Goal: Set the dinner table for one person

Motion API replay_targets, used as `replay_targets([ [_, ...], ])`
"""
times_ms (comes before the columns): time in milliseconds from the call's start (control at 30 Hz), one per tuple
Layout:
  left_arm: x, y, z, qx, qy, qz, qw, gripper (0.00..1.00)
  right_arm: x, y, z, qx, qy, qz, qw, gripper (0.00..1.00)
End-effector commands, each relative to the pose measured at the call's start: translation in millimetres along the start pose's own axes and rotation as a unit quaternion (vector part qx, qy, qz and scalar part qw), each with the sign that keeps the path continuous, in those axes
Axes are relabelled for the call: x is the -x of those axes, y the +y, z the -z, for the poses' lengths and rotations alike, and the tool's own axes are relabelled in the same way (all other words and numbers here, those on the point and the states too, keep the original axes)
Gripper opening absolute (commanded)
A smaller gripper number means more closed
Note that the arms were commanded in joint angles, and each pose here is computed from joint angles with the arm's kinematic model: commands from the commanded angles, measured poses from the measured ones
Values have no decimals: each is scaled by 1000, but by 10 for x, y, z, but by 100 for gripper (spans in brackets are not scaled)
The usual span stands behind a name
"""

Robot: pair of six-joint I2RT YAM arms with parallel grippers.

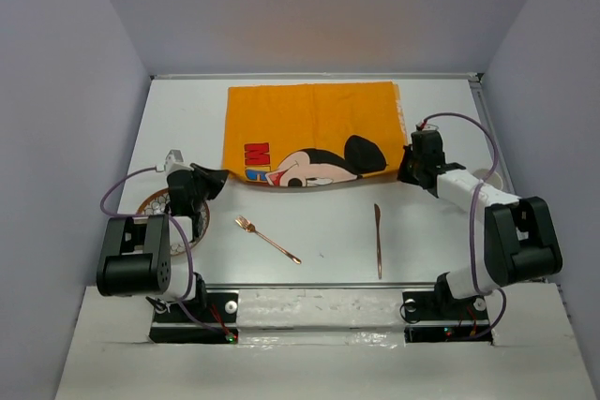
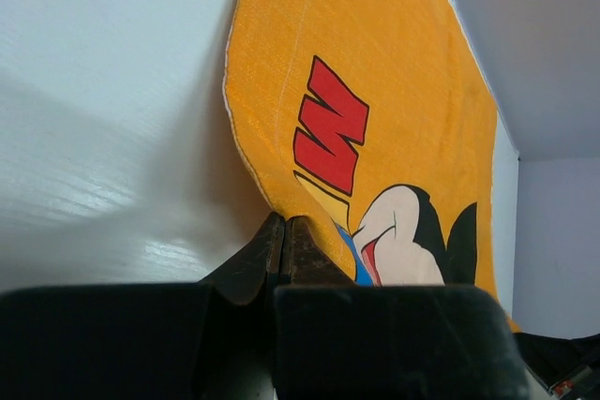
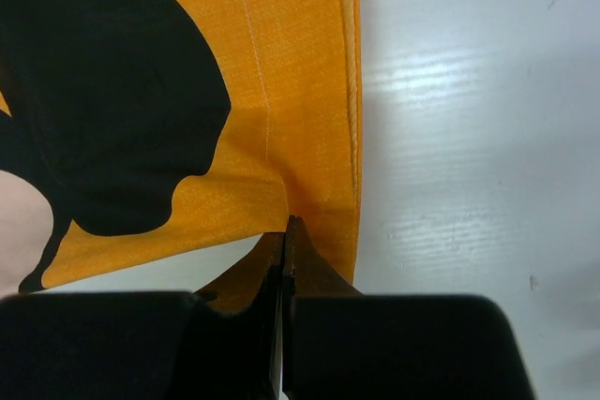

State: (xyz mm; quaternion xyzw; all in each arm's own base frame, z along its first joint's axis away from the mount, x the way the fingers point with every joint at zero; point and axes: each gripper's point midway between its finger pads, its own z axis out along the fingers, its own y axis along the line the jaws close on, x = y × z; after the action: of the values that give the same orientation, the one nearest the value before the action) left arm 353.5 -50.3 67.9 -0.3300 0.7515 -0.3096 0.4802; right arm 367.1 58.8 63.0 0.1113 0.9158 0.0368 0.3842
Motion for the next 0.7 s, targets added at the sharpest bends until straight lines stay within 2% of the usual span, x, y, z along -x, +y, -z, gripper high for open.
replay_targets([
  [0,94,-95,40,-25,-22,-19,999,0,-65,-16,130,4,5,-28,1000,0],
  [167,87,-86,109,-22,-23,-23,999,0,-113,135,187,42,27,-45,998,0],
  [667,-5,-38,326,-23,-24,-23,999,0,-244,2,179,8,25,-85,996,2],
])
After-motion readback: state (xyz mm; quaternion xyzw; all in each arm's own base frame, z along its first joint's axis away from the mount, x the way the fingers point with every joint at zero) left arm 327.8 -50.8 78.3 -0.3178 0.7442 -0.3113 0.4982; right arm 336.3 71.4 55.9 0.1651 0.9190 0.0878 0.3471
